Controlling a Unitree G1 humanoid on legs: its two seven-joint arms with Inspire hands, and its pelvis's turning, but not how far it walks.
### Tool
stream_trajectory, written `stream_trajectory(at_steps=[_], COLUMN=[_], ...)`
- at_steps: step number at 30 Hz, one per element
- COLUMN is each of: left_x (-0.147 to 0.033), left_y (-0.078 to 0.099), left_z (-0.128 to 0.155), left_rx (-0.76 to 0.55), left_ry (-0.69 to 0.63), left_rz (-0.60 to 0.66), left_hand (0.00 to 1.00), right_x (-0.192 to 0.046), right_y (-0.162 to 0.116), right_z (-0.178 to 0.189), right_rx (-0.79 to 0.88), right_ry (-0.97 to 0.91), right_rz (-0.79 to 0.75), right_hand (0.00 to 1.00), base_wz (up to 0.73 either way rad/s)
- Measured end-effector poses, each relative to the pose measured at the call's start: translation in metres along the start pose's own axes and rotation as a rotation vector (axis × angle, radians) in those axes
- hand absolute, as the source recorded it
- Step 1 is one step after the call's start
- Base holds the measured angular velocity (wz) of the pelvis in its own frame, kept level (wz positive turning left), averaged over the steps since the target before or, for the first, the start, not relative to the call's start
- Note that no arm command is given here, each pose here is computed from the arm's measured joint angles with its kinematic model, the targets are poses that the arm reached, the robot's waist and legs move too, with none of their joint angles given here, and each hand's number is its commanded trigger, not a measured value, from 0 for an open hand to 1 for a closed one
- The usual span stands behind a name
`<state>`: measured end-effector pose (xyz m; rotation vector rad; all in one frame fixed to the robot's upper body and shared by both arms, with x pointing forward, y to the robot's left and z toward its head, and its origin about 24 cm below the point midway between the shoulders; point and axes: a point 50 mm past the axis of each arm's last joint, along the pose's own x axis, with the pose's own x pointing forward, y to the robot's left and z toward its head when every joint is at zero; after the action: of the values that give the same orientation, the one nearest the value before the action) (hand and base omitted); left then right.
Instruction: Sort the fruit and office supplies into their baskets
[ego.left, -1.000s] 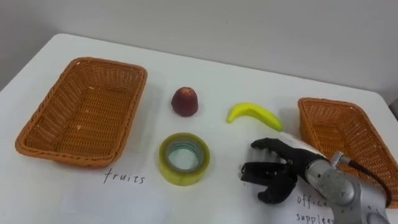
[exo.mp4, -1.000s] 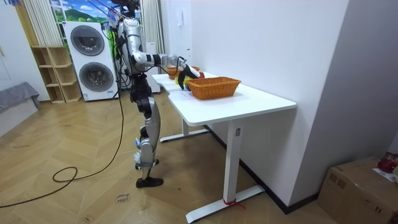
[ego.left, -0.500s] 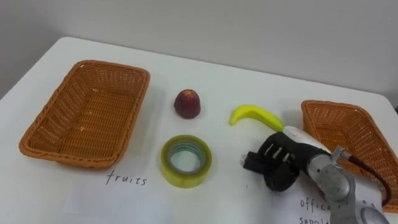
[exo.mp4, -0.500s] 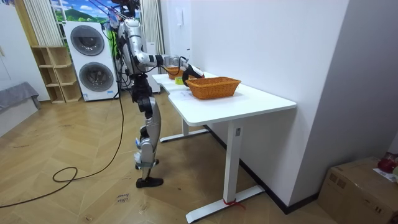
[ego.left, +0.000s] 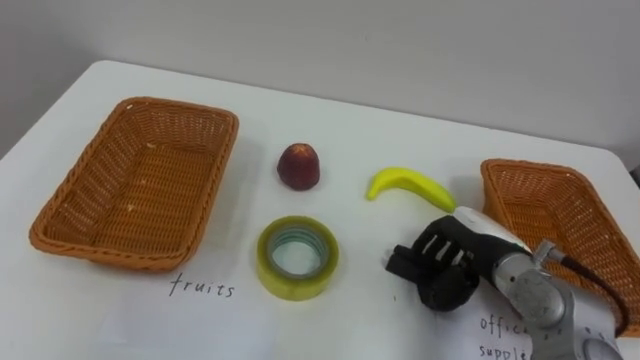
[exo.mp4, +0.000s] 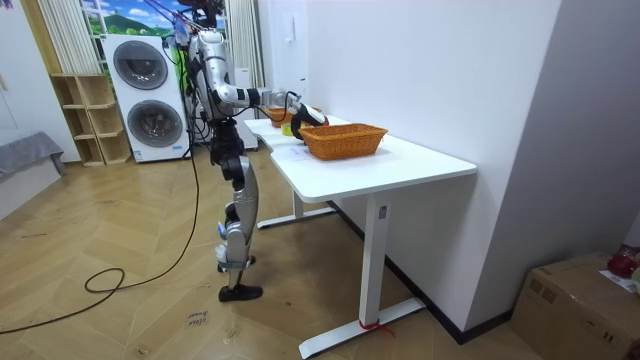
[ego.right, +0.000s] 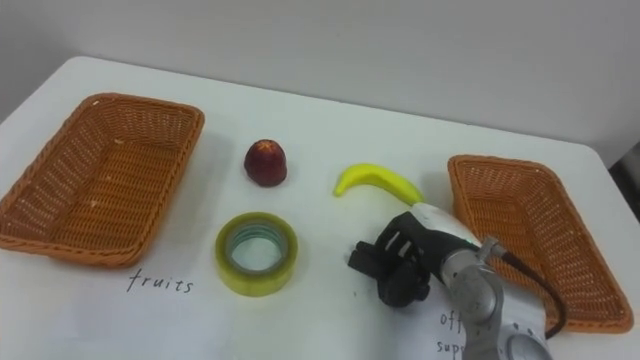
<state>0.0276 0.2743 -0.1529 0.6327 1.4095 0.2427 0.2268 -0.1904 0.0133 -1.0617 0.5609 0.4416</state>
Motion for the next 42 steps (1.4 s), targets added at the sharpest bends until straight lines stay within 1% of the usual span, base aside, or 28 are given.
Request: stream_trajectory(at_steps=[9,13,18,23,27,29,33,36,38,42], left_x=[0.0,-0.001,-0.003,-0.004,-0.004,-0.004,-0.004,-0.003,-0.004,-0.004], left_y=[-0.001,-0.005,-0.011,-0.014,-0.015,-0.016,-0.017,-0.016,-0.017,-0.017], left_z=[0.003,-0.001,-0.004,-0.005,-0.007,-0.008,-0.01,-0.015,-0.02,-0.022], left_rx=[-0.005,0.009,0.0,-0.005,-0.003,0.0,0.002,-0.01,-0.012,-0.023], left_ry=[-0.018,-0.015,-0.014,-0.022,-0.02,-0.015,-0.005,0.014,0.033,0.04], left_rz=[-0.005,-0.016,-0.031,-0.046,-0.056,-0.071,-0.074,-0.074,-0.079,-0.079], left_hand=[0.0,0.0,0.0,0.0,0.0,0.0,0.0,0.0,0.0,0.0], right_x=[-0.004,-0.004,-0.006,-0.016,-0.018,-0.018,-0.019,-0.02,-0.022,-0.025], right_y=[-0.008,-0.011,-0.012,-0.029,-0.033,-0.034,-0.035,-0.038,-0.042,-0.05], right_z=[0.001,-0.001,0.005,0.012,0.013,0.014,0.016,0.015,0.013,0.008], right_rx=[0.043,0.168,0.246,0.282,0.304,0.341,0.379,0.385,0.421,0.469], right_ry=[-0.036,-0.093,-0.173,-0.272,-0.309,-0.34,-0.365,-0.374,-0.387,-0.393], right_rz=[-0.025,-0.019,-0.01,-0.115,-0.154,-0.159,-0.181,-0.221,-0.251,-0.319], right_hand=[1.0,1.0,1.0,1.0,1.0,1.0,1.0,1.0,1.0,1.0], base_wz=[0.0,0.0,0.0,0.0,0.0,0.0,0.0,-0.01,-0.05,-0.01])
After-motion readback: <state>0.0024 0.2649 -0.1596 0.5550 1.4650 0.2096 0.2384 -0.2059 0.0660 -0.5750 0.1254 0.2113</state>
